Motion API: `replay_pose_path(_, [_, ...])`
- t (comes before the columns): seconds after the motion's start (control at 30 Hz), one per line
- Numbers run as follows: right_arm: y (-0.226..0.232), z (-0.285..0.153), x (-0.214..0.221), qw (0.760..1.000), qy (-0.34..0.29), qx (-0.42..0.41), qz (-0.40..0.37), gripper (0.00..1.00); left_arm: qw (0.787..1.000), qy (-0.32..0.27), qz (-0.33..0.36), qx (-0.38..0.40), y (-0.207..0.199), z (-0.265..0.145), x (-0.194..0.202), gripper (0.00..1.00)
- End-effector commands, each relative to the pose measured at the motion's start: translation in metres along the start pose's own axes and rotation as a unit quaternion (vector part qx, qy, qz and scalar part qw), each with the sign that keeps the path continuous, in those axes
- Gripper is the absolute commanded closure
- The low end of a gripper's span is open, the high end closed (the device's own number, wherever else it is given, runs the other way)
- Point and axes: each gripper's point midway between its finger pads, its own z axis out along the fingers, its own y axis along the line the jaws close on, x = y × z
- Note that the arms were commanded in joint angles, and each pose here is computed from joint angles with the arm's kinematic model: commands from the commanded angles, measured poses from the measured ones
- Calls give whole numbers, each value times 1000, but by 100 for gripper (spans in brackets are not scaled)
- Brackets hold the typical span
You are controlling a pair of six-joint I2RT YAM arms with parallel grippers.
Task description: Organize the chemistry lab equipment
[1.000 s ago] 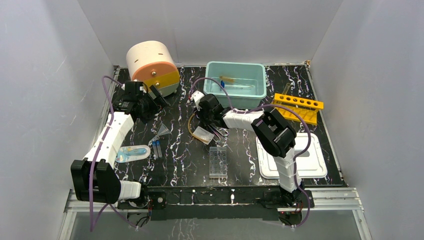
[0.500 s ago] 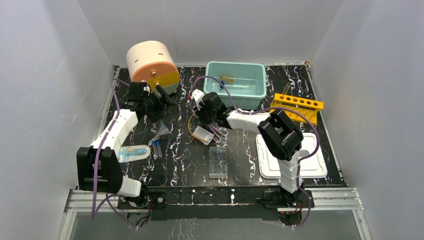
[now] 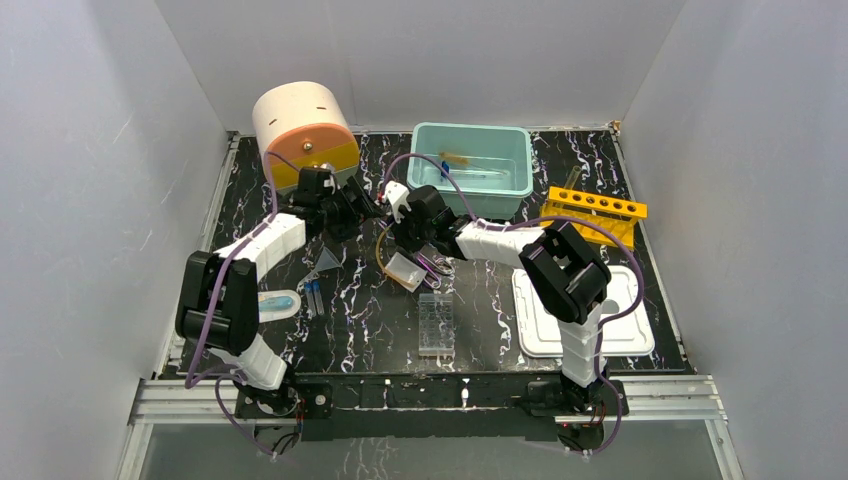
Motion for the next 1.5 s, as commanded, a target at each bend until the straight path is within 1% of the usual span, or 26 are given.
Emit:
replay_pose_path(0.0, [3,-23,-54,997,-80,-11,-20,73,998,-35,39,21,-17,8,-13,20])
replay_pose_path(0.07, [5,-24,-56,996,-83,-17,-22,73,998,-42,47,21,-17,12,-14,25])
replay_pose_path(0.2, [9,-27,-59,995,-89,-28,-22,73,997,-51,49,22,-16,18,-16,39])
replay_pose_path(0.27, [11,-29,-61,995,-91,-33,-23,73,997,-51,47,20,-13,22,-16,41])
replay_pose_path(0.37, [13,-31,-61,995,-93,-38,-26,73,997,-49,48,37,-17,25,-14,44])
replay_pose_path(0.43, [15,-31,-61,994,-95,-43,-29,73,996,-47,53,51,-21,25,-13,48])
replay_pose_path(0.6, [14,-30,-61,994,-95,-43,-36,73,994,-34,73,80,-28,23,-6,64])
replay_pose_path(0.7, [14,-30,-65,994,-98,-43,-38,73,993,-31,77,86,-28,20,-2,71])
replay_pose_path(0.77, [13,-29,-66,994,-97,-43,-37,73,992,-32,80,91,-29,17,0,79])
replay_pose_path(0.83, [14,-29,-66,994,-98,-44,-38,73,991,-30,86,101,-32,13,1,94])
replay_pose_path(0.87, [13,-28,-66,994,-97,-43,-38,73,990,-29,88,103,-34,12,2,100])
replay_pose_path(0.93, [11,-29,-67,994,-97,-39,-37,72,990,-33,94,104,-36,8,0,100])
replay_pose_path(1.03, [6,-30,-69,994,-95,-29,-32,65,989,-49,108,93,-36,2,-7,100])
replay_pose_path(1.1, [0,-33,-72,995,-95,-20,-24,57,987,-59,119,91,-39,-3,-12,100])
replay_pose_path(1.2, [-2,-40,-79,995,-96,-21,-15,41,984,-65,135,93,-46,-10,-18,100])
replay_pose_path(1.3, [-1,-52,-90,994,-99,-38,-6,30,981,-73,150,96,-53,-18,-24,100])
replay_pose_path(1.37, [4,-63,-95,994,-94,-62,-2,27,978,-77,163,103,-61,-25,-27,100])
replay_pose_path(1.47, [13,-77,-95,992,-79,-94,2,24,976,-76,174,109,-69,-35,-30,100])
